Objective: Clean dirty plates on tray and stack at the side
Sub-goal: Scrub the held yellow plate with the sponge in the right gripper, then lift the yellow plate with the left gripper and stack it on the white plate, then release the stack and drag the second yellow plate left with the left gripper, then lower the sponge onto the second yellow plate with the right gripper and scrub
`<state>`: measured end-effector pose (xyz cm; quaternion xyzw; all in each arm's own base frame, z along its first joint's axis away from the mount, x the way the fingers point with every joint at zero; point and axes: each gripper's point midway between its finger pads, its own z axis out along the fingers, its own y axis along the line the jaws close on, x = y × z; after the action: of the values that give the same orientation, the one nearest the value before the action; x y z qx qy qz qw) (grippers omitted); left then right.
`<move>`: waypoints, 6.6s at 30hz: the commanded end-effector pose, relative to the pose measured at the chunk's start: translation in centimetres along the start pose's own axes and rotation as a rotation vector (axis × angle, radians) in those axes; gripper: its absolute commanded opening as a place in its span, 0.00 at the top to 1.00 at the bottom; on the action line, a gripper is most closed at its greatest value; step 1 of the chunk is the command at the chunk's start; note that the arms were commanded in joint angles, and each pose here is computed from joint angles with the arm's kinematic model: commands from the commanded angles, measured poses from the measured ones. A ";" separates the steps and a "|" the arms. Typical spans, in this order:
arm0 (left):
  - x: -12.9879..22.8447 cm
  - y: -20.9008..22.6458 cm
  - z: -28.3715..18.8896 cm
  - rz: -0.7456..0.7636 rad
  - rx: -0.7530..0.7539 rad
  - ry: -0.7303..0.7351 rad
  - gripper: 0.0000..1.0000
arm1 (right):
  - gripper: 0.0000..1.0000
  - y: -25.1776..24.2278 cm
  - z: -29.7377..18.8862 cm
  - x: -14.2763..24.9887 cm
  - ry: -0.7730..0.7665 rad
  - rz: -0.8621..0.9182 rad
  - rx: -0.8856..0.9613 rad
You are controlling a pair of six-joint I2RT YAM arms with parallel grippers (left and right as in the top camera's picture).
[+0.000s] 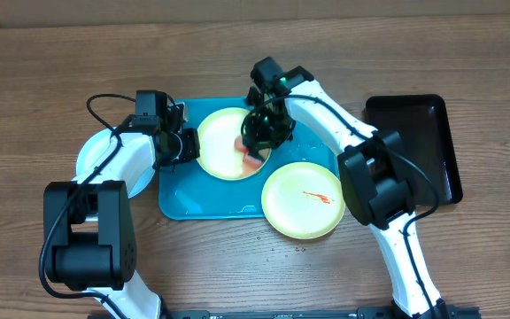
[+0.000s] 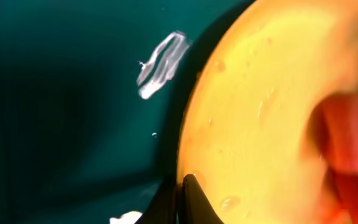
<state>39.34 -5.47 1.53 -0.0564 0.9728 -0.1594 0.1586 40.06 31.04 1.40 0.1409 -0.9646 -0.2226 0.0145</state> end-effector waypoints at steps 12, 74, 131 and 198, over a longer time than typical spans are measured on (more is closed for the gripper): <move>0.9 0.8 0.3 0.004 -0.019 0.035 0.96 | 0.96 6.7 3.2 -1.6 -0.117 -0.121 -0.064; -5.8 -11.6 -26.0 0.433 -1.250 -0.739 0.96 | 0.96 -7.7 -33.3 1.9 -0.527 0.238 -0.041; -5.7 8.5 -16.7 -0.253 0.002 -0.033 0.67 | 0.96 -7.6 -33.1 2.2 -0.517 0.246 -0.042; -1.6 -5.3 0.5 0.452 -0.388 0.062 0.70 | 0.96 -4.6 -24.6 1.0 -0.318 0.179 0.009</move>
<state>40.66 -10.44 2.91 0.1372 0.9796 0.0552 0.1358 42.48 16.13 21.78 0.0141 -0.9629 -0.2421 -0.1182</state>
